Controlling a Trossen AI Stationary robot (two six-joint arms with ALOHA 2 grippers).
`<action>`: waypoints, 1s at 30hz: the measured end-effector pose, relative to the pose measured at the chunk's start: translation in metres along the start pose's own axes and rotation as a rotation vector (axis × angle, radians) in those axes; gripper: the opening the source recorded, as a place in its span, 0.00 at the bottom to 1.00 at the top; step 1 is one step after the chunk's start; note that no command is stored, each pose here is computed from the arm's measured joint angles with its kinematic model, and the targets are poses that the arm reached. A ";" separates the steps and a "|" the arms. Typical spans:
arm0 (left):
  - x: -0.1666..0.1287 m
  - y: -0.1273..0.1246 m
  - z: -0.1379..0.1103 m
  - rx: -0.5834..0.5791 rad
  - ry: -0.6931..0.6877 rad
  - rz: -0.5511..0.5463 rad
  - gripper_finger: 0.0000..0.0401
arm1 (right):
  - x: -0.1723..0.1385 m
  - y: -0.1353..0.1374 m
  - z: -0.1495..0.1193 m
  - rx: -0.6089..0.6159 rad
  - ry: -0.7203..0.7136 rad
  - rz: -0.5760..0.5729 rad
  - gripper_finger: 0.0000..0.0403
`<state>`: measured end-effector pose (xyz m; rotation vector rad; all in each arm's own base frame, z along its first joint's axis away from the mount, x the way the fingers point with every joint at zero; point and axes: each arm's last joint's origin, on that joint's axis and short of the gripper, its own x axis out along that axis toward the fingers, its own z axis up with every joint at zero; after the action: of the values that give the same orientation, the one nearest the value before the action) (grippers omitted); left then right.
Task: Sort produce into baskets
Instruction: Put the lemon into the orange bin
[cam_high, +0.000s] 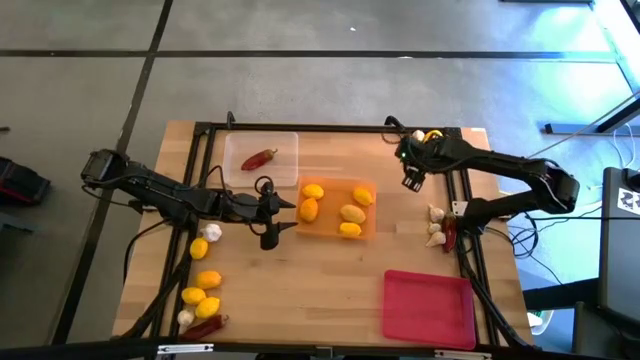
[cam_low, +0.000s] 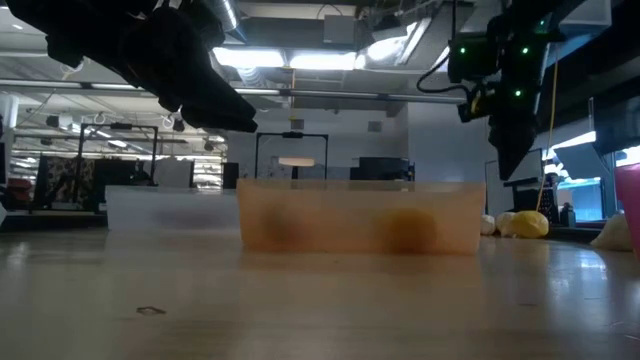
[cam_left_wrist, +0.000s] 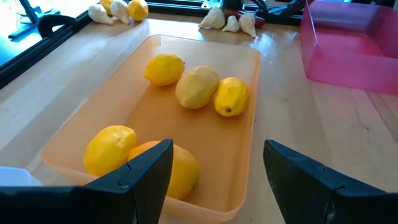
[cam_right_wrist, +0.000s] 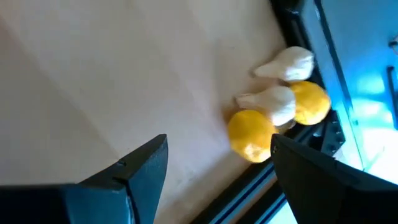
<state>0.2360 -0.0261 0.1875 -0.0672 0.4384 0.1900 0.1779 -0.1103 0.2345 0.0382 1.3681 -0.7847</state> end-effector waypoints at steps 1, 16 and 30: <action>0.000 0.000 0.000 0.000 0.000 0.000 0.61 | 0.003 -0.004 0.001 0.023 -0.007 -0.005 0.68; 0.000 0.000 0.000 -0.001 0.000 0.000 0.61 | 0.056 -0.041 0.003 0.135 0.193 -0.045 0.68; 0.000 0.000 0.000 0.005 0.000 0.000 0.61 | 0.095 -0.040 0.006 0.038 0.326 -0.051 0.68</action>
<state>0.2360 -0.0261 0.1875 -0.0626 0.4389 0.1890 0.1619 -0.1883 0.1685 0.1673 1.6670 -0.8738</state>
